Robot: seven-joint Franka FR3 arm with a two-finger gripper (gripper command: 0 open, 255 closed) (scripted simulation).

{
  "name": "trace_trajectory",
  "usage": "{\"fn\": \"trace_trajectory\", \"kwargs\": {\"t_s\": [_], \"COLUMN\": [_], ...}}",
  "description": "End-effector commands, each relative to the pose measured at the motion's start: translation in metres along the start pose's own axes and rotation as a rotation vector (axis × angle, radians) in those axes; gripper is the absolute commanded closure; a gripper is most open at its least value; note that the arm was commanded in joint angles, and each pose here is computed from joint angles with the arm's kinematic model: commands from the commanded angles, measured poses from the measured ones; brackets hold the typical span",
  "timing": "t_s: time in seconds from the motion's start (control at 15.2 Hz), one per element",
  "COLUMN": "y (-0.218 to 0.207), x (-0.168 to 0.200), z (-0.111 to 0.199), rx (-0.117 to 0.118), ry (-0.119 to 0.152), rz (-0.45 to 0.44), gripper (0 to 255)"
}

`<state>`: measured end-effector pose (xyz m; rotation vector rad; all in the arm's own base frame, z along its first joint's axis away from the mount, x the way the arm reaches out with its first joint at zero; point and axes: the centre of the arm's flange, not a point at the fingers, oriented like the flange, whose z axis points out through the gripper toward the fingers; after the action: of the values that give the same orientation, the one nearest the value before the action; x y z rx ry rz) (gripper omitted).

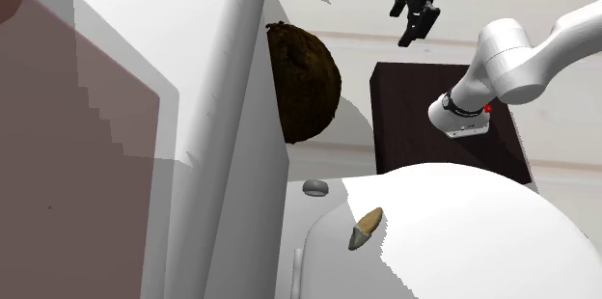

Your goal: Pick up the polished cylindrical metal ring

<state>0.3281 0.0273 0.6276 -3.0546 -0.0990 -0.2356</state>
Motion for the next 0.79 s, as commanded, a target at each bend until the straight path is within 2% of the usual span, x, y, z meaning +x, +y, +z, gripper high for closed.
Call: {"fn": "trace_trajectory", "kwargs": {"t_s": [0.0,0.73], "y": [0.0,-0.128], "x": [0.0,0.069], "z": [0.0,0.028], "rx": [0.0,-0.008], "ry": [0.0,-0.029], "rz": [0.0,0.069], "gripper": [0,0]}}
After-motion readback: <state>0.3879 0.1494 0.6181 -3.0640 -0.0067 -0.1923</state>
